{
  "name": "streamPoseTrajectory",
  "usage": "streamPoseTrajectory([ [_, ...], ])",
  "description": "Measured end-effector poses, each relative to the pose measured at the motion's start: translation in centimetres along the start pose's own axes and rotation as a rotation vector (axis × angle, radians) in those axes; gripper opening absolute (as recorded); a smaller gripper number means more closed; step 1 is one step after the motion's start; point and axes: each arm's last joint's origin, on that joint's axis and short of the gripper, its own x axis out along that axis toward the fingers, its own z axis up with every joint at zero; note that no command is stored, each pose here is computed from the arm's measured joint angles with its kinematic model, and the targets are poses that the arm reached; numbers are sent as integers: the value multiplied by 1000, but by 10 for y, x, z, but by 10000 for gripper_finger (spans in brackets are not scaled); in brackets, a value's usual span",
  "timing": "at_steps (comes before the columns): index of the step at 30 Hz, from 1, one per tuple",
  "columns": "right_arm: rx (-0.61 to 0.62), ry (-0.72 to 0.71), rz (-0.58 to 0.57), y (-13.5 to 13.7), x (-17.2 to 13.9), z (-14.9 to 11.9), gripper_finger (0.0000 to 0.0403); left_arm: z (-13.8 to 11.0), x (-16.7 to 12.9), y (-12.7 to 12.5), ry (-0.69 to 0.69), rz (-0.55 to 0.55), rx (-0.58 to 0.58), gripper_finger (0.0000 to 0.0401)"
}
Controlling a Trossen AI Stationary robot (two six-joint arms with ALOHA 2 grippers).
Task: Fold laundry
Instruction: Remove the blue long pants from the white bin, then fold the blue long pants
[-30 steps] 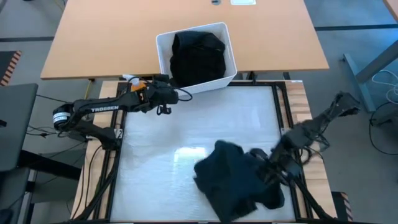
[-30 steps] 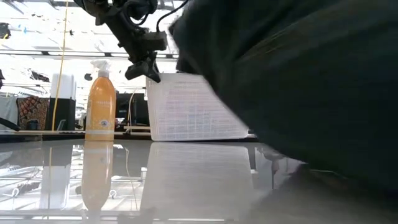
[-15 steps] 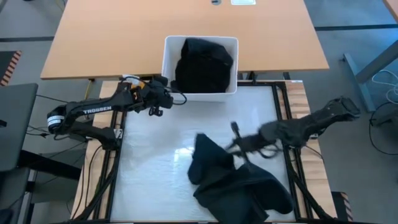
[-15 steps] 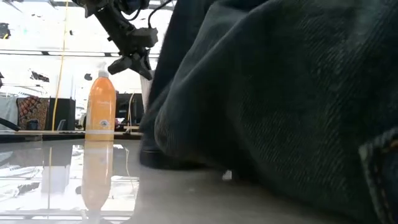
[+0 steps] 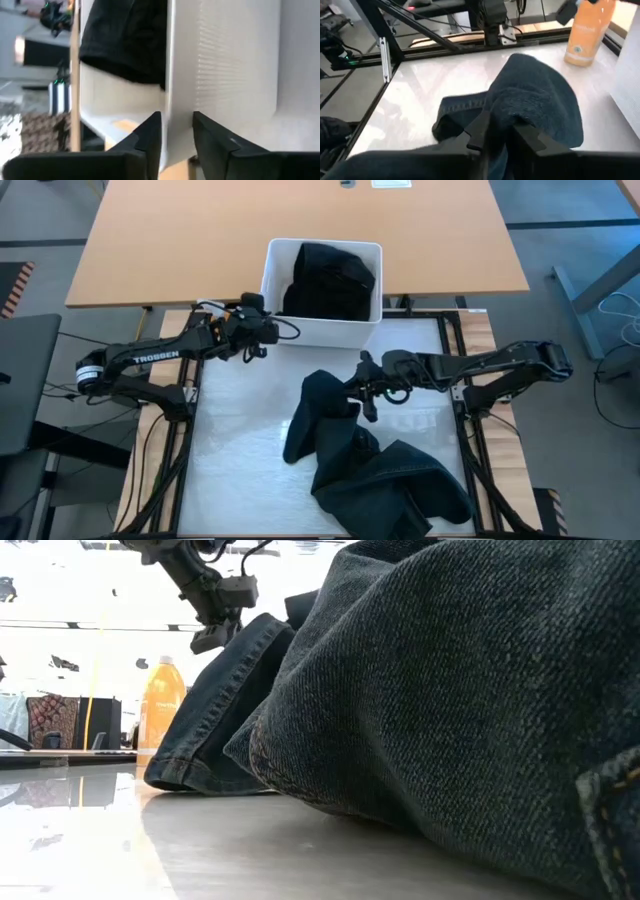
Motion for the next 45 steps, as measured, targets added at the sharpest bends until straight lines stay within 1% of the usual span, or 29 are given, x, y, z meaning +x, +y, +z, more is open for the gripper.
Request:
streamPoseTrajectory([
  [4, 11, 51, -6, 1, -13, -2, 124, 8, -7, 8, -18, 30, -44, 135],
  [9, 107, 146, -27, 0, -33, -7, 175, 21, -21, 18, -83, 33, -76, 152],
  [13, 197, 257, -46, 3, -45, -17, 205, 32, -35, 22, -139, -7, -99, 153],
  [15, 231, 305, -43, 8, -48, -22, 212, 36, -46, 22, -188, -70, -124, 153],
  [16, 240, 321, -35, 12, -49, -23, 213, 38, -53, 22, -226, -121, -139, 153],
  [18, 237, 333, 1, 23, -48, -25, 213, 43, -69, 19, -339, -256, -207, 153],
  [20, 221, 332, 58, 37, -47, -27, 210, 45, -86, 14, -479, -449, -281, 153],
  [22, 191, 316, 130, 54, -47, -27, 206, 48, -102, 4, -646, -672, -340, 153],
  [24, 168, 301, 200, 72, -48, -29, 200, 54, -116, -11, -822, -888, -354, 153],
  [25, 167, 284, 231, 81, -49, -29, 197, 58, -122, -21, -896, -969, -353, 153],
  [26, 170, 278, 253, 89, -50, -30, 194, 62, -127, -32, -953, -1020, -353, 153],
  [27, 178, 280, 260, 97, -52, -32, 191, 67, -132, -44, -1003, -1041, -356, 153],
  [29, 205, 288, 257, 111, -54, -37, 186, 77, -140, -65, -1078, -1017, -373, 153],
  [32, 260, 312, 225, 128, -60, -47, 177, 93, -149, -94, -1164, -923, -380, 153],
  [34, 306, 319, 207, 138, -63, -53, 170, 105, -155, -108, -1203, -866, -354, 153],
  [36, 350, 327, 195, 148, -67, -59, 163, 120, -158, -117, -1228, -834, -337, 153],
  [39, 422, 323, 175, 163, -73, -68, 152, 141, -155, -131, -1197, -848, -302, 153],
  [43, 490, 297, 148, 184, -77, -79, 137, 165, -147, -150, -1099, -901, -253, 153],
  [45, 511, 287, 137, 195, -78, -82, 130, 174, -144, -160, -1040, -939, -222, 153],
])
